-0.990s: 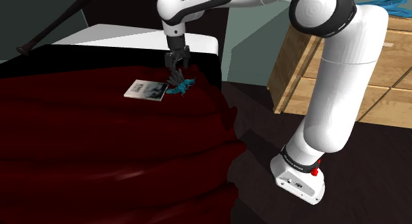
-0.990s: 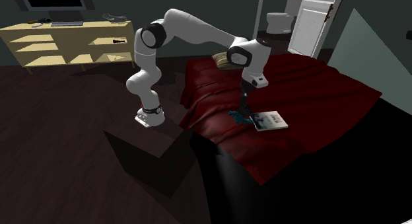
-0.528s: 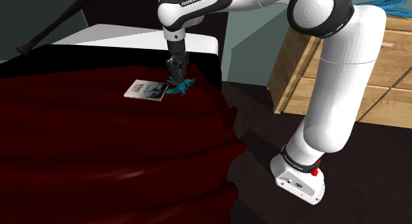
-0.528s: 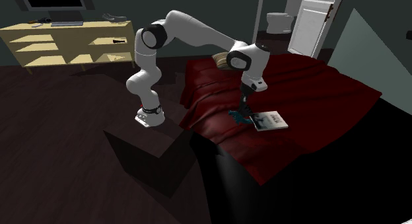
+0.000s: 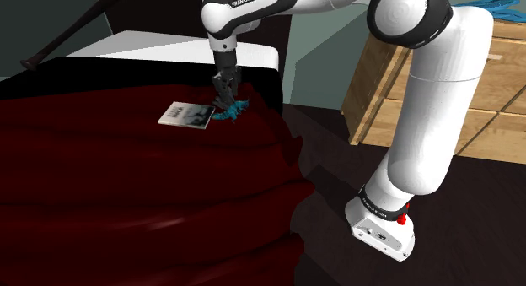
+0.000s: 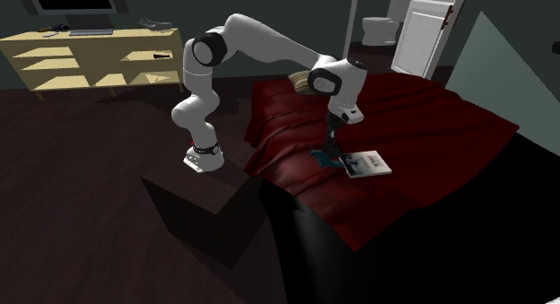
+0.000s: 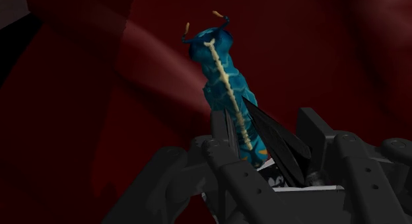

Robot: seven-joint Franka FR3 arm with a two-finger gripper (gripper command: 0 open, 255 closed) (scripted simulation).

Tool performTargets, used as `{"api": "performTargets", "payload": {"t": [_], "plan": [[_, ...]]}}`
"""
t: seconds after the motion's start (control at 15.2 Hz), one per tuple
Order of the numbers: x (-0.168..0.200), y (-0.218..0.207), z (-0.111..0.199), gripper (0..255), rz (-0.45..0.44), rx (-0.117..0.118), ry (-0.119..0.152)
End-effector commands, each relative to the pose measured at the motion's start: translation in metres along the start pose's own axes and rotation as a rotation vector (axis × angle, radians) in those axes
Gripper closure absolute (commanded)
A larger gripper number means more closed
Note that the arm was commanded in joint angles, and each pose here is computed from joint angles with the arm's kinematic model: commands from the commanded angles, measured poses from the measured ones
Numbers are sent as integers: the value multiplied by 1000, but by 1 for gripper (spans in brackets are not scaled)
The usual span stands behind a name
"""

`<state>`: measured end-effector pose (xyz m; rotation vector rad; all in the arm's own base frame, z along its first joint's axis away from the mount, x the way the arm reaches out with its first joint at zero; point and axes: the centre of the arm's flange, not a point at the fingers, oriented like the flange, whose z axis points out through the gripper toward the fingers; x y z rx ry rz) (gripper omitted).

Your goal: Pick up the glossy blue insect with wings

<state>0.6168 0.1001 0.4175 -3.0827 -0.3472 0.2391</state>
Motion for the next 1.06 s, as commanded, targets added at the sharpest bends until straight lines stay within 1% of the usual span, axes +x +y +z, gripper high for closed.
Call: {"api": "performTargets", "payload": {"t": [0.0, 0.86, 0.99], "plan": [[-1, -1, -8, 255, -1, 0, 0], [-11, -4, -75, 255, -1, 0, 0], [-11, -4, -76, 255, -1, 0, 0]]}}
